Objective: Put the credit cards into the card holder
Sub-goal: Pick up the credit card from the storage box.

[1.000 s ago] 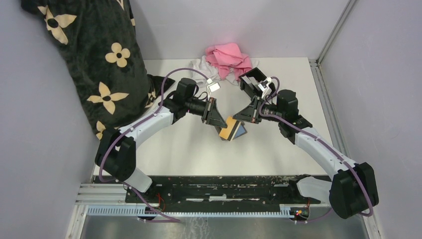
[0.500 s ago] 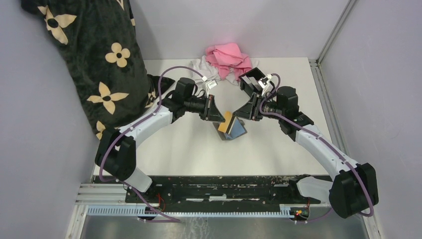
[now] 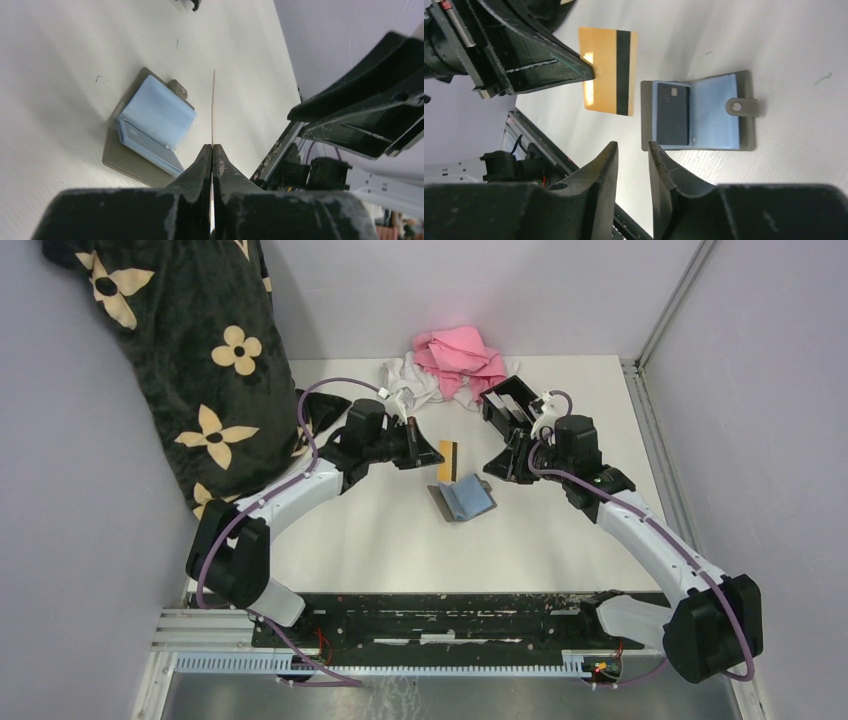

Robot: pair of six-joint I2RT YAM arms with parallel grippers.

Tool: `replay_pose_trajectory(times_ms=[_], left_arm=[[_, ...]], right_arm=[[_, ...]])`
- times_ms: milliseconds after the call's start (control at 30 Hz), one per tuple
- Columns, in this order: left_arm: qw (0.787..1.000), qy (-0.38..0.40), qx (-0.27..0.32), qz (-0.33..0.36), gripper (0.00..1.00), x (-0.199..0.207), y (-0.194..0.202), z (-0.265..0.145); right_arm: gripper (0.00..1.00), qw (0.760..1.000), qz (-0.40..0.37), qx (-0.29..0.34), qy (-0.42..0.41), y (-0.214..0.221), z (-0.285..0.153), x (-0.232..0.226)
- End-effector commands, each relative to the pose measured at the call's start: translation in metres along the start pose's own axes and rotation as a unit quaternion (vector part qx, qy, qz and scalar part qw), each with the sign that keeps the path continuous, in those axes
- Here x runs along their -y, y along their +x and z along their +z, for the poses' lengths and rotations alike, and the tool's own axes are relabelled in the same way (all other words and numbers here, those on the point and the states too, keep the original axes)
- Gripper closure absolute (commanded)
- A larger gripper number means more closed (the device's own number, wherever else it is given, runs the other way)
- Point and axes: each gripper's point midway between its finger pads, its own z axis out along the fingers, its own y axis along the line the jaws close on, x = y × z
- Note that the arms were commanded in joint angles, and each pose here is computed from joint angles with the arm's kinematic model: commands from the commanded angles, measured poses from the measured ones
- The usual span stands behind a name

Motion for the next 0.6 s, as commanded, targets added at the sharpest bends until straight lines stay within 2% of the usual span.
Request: replay_pose_trajectory(times_ms=[0, 267, 567], left_arm=[[0.995, -0.014, 0.071, -0.064, 0.97, 0.006, -0.023, 0.006], [0.992, -0.036, 0.076, -0.098, 0.97, 0.012, -0.011, 0.034], [0.979, -0.116, 0.097, -0.14, 0.97, -0.01, 0.02, 0.052]], right_arm=[[0.71, 0.999, -0.028, 0.021, 0.039, -0.008, 0.006, 0.014], [0.9, 0.996, -0.034, -0.006, 0.077, 0.013, 0.028, 0.035], [0.99, 0.992, -0.029, -0.021, 0.118, 0.032, 0.041, 0.059]])
